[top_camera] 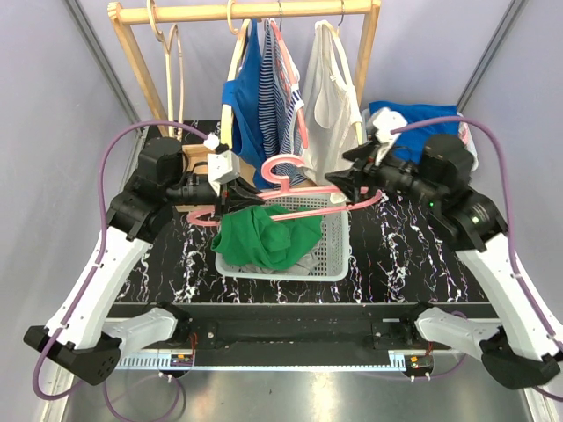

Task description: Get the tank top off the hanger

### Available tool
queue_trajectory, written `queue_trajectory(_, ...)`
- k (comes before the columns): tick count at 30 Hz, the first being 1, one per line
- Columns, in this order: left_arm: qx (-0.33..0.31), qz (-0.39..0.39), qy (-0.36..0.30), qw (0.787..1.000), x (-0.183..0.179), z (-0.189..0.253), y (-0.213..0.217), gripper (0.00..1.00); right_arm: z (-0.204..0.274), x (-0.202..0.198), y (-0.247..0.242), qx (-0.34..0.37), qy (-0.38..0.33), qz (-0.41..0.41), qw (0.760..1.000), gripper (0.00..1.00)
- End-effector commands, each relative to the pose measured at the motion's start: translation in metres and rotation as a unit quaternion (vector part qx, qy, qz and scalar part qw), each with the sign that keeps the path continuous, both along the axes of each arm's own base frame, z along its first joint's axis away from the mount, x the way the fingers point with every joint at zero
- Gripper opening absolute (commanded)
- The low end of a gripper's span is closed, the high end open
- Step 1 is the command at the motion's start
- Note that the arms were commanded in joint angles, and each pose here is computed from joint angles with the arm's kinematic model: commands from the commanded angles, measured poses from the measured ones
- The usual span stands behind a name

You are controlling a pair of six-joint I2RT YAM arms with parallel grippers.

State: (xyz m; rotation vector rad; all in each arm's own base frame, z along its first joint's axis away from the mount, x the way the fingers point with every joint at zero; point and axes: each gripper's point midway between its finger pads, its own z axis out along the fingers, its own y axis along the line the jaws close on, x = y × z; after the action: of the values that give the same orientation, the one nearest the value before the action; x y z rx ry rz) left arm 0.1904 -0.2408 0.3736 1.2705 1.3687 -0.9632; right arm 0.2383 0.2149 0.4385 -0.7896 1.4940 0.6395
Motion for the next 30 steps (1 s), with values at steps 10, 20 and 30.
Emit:
queue_trajectory(10,-0.021,-0.054,-0.085,0.995,-0.008,0.042,-0.015,0.00,0.002,-0.041,0.047,-0.035,0.010,0.163,0.986,0.63)
queue_trajectory(20,-0.030,-0.065,-0.102,0.992,-0.011,0.056,-0.019,0.00,-0.020,-0.053,0.057,-0.049,0.057,0.201,0.977,0.63)
queue_trajectory(30,-0.041,-0.076,-0.099,0.991,-0.022,0.067,-0.019,0.00,-0.035,-0.044,0.063,-0.052,0.061,0.192,0.978,0.41)
